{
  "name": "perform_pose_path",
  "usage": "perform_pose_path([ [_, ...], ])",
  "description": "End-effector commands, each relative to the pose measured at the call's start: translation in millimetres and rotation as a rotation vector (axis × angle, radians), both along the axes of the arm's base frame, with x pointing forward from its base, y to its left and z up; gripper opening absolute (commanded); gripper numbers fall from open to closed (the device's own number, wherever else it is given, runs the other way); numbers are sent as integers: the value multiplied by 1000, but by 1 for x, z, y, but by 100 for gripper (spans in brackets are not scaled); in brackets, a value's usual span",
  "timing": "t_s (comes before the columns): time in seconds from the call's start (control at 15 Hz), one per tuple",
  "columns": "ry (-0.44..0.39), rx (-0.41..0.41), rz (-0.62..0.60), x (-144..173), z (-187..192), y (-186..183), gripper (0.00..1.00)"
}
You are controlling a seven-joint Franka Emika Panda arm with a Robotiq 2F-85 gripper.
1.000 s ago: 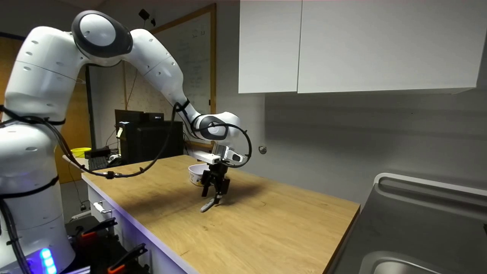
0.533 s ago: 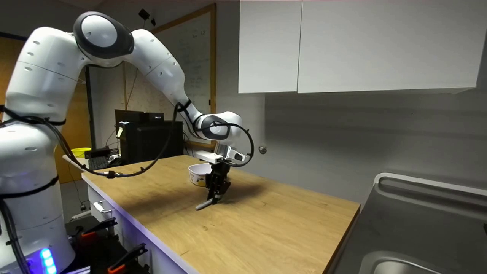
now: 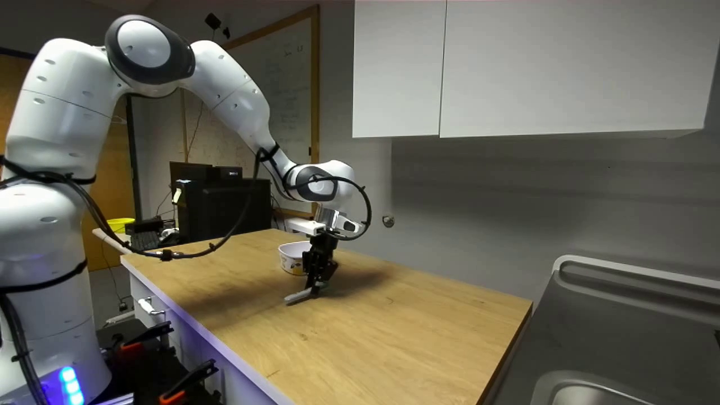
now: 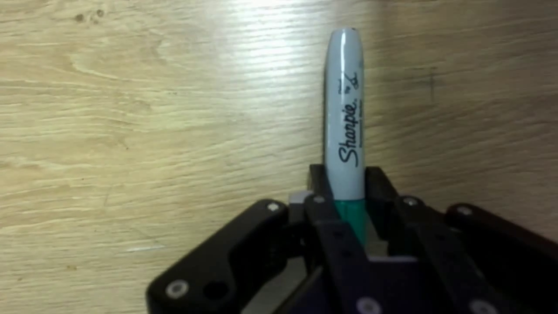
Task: Put the marker into the container.
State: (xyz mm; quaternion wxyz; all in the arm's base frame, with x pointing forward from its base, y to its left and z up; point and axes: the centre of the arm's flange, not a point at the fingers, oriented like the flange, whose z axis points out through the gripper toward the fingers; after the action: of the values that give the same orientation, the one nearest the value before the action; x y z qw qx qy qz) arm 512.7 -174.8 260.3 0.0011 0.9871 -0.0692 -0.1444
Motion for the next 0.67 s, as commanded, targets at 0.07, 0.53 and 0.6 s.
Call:
perform_pose_path([
  [0.07, -66, -20, -55, -10, 76, 65, 9],
  [0.53, -228, -71, -58, -1, 191, 164, 9],
  [0.6, -251, -75, -53, 4, 199, 179, 9],
])
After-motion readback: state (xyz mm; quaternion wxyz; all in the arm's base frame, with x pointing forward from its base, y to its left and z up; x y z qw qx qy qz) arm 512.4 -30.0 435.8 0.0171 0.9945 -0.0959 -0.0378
